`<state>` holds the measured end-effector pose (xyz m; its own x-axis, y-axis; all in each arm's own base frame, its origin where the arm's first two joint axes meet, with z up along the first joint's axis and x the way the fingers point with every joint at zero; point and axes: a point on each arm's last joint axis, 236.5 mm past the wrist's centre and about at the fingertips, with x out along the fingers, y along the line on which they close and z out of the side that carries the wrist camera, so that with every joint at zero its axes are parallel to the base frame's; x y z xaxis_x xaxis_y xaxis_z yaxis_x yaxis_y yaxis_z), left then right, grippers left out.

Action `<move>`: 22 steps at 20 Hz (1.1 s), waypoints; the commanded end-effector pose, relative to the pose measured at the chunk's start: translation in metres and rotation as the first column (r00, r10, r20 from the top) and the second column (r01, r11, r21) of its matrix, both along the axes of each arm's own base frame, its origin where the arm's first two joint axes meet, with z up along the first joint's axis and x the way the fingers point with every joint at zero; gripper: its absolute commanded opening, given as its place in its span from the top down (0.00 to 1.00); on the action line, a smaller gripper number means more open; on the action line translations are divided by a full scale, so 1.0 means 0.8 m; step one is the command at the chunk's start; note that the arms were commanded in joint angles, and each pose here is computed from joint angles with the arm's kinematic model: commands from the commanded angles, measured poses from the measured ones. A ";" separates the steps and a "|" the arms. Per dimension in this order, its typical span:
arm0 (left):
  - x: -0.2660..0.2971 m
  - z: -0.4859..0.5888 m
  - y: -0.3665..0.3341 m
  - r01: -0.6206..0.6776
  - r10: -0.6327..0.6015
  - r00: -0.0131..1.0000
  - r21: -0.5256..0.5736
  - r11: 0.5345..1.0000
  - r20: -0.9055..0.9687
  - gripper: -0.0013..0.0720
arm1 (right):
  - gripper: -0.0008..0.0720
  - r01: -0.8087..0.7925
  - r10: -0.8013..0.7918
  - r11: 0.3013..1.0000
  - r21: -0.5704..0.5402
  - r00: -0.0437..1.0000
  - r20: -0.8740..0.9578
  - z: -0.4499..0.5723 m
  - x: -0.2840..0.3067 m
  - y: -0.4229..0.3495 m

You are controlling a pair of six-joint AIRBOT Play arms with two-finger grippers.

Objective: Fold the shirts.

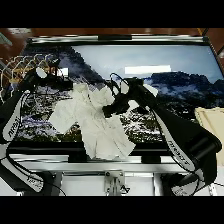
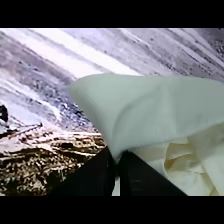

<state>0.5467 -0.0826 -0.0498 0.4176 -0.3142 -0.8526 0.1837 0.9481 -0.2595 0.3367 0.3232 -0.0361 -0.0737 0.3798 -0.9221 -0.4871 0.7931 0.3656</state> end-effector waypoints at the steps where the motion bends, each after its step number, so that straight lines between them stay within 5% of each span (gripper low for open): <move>1: -0.001 0.027 0.000 0.029 -0.029 0.999 0.015 0.999 0.040 0.82 | 0.02 -0.045 0.044 0.998 0.033 0.999 0.027 -0.014 -0.002 0.027; 7: -0.003 0.065 -0.001 0.032 -0.033 0.996 0.014 0.999 0.087 0.87 | 0.08 -0.116 0.152 0.966 -0.229 0.977 0.149 -0.061 0.015 -0.007; 10: -0.005 0.084 -0.002 0.034 -0.036 0.993 0.014 0.999 0.109 0.87 | 0.79 -0.040 0.118 0.955 -0.293 0.960 0.253 -0.049 0.052 -0.025; 11: -0.006 0.090 -0.002 0.035 -0.037 0.992 0.014 0.999 0.117 0.87 | 0.89 -0.037 0.128 0.952 -0.305 0.950 0.285 -0.038 0.063 -0.027; 16: -0.012 0.179 -0.011 0.051 -0.052 0.970 0.009 0.999 0.238 0.89 | 0.89 0.052 0.165 0.933 -0.357 0.820 0.548 0.096 0.135 -0.051; 19: -0.028 0.329 -0.039 0.096 -0.090 0.884 0.012 0.995 0.458 0.89 | 0.89 0.205 0.133 0.927 -0.314 0.604 0.786 0.264 0.173 -0.090; 22: -0.099 0.533 -0.076 0.156 -0.116 0.670 0.014 0.988 0.733 0.90 | 0.89 0.361 -0.007 0.925 -0.116 0.323 0.946 0.456 0.158 -0.151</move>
<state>0.5172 -0.1241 0.2534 0.7684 -0.3970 -0.5020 0.3985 0.9105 -0.1101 0.4691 0.2571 0.1949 0.7528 0.0739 -0.6541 -0.4158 0.8238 -0.3854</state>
